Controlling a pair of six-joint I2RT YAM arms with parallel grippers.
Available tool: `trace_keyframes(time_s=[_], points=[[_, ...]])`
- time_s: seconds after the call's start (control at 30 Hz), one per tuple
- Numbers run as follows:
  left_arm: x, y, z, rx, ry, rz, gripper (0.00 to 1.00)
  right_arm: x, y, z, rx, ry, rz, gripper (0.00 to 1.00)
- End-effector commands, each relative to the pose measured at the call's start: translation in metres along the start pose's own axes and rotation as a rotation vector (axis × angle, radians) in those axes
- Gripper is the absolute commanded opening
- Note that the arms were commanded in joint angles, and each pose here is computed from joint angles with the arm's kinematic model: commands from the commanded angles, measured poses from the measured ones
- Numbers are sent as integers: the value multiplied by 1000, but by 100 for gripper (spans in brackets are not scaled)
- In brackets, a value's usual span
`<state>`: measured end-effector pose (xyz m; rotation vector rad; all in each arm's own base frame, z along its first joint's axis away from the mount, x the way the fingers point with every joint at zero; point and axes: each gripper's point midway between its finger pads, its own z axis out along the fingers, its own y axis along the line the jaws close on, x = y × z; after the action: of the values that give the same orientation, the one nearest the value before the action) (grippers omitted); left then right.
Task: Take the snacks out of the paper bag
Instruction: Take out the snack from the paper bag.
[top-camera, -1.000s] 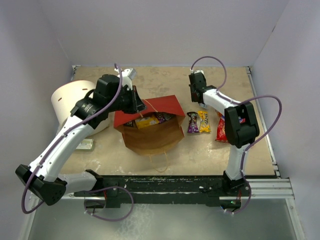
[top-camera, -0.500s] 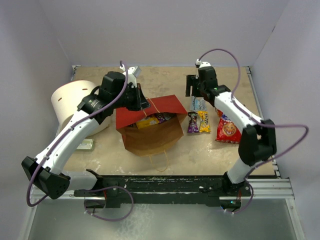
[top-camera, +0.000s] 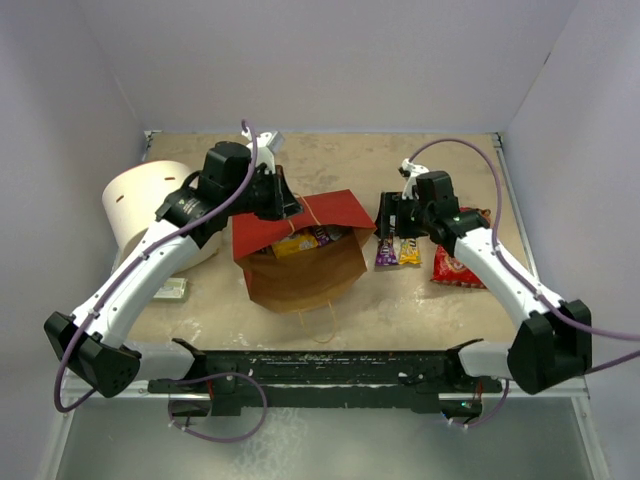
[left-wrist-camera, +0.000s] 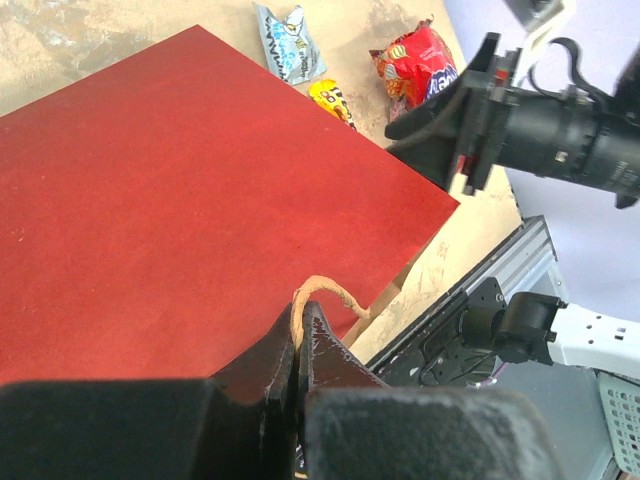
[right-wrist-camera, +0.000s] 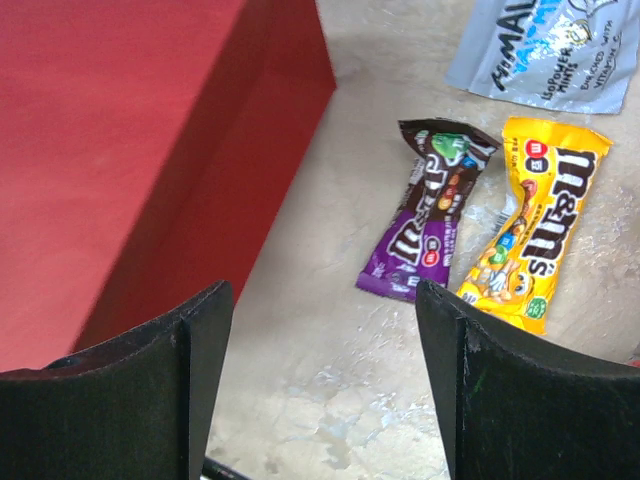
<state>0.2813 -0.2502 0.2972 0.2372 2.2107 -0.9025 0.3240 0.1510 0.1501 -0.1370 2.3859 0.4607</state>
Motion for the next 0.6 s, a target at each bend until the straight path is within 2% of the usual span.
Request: trace_keyframes(time_s=[0.0,0.37,0.57], points=[[-16,-9,4,49,-50,24,0,-35,39,-48,-158,-130,-30,76],[-25,-17,6,82,-67,-6,0,-52,118,-141,-501,-345,-259,76],[-27,-18,2,83,-72,-9,0,-23,188,-142,-635,-310,-470,76]])
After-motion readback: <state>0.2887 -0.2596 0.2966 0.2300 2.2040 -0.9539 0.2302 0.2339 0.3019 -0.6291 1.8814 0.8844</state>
